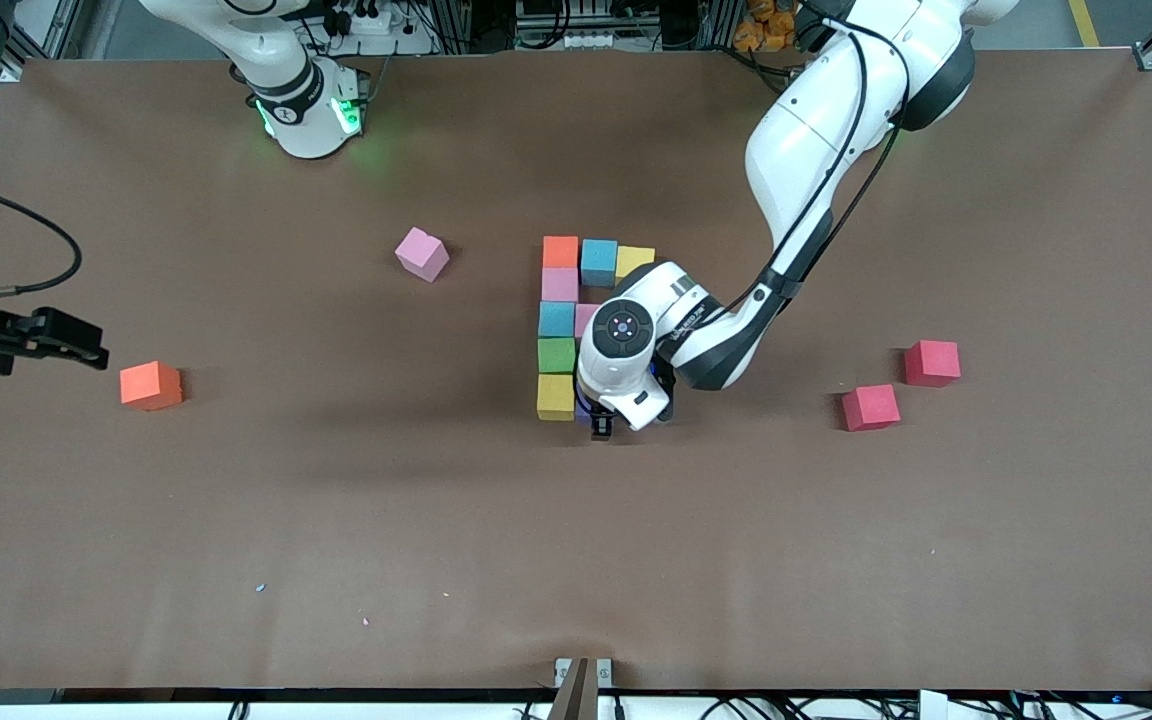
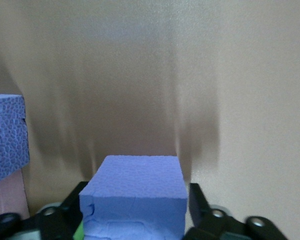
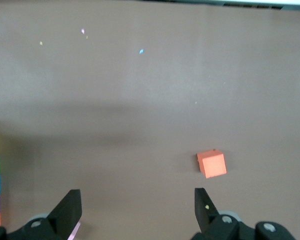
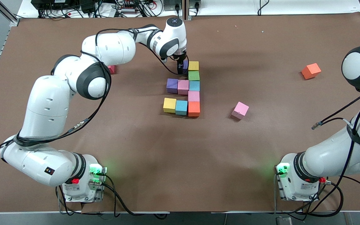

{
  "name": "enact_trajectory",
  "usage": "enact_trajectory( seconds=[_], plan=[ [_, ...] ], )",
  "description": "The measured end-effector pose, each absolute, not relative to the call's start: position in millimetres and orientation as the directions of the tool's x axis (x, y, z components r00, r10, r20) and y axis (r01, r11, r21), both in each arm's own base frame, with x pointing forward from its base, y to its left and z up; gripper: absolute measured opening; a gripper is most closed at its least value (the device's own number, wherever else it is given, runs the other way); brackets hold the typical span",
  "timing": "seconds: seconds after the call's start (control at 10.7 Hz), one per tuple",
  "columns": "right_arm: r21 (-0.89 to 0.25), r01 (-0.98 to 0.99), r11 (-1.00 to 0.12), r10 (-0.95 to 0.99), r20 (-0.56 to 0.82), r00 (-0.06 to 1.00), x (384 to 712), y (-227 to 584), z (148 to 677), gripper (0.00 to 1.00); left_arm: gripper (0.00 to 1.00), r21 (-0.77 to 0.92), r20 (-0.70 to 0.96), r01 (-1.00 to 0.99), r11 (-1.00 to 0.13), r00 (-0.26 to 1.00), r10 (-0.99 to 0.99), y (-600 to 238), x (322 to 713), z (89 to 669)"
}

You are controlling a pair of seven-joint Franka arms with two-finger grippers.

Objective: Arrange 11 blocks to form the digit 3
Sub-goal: 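Withdraw the right gripper while the left gripper places purple in the cluster, then move the left gripper to the spare red blocks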

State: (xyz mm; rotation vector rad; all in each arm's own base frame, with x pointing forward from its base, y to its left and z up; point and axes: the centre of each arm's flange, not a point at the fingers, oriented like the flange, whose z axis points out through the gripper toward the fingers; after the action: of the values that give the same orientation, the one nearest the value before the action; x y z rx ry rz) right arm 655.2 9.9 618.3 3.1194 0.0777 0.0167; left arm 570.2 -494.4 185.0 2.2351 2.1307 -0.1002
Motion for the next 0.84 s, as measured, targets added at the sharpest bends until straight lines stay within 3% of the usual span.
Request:
enact_trajectory(
  seconds=[0.09,0.56,0.84],
  plan=[
    [0.020,0.053,-0.998,0.053,0.017,0.998,655.9,11.5,618.9,1.00,1.00,-0.002,-0.086,0.999,-0.050,0.050,0.995,-496.5,569.7,186.6],
    [0.018,0.079,-0.997,0.080,0.014,0.997,656.0,18.9,617.0,1.00,1.00,0.016,-0.080,0.998,-0.053,0.055,0.995,-500.2,574.0,225.2],
    [0.015,0.081,-0.997,0.081,-0.008,0.997,656.6,-27.0,605.9,1.00,1.00,0.004,-0.047,0.999,-0.037,0.037,0.998,-486.7,581.2,258.4]
  ],
)
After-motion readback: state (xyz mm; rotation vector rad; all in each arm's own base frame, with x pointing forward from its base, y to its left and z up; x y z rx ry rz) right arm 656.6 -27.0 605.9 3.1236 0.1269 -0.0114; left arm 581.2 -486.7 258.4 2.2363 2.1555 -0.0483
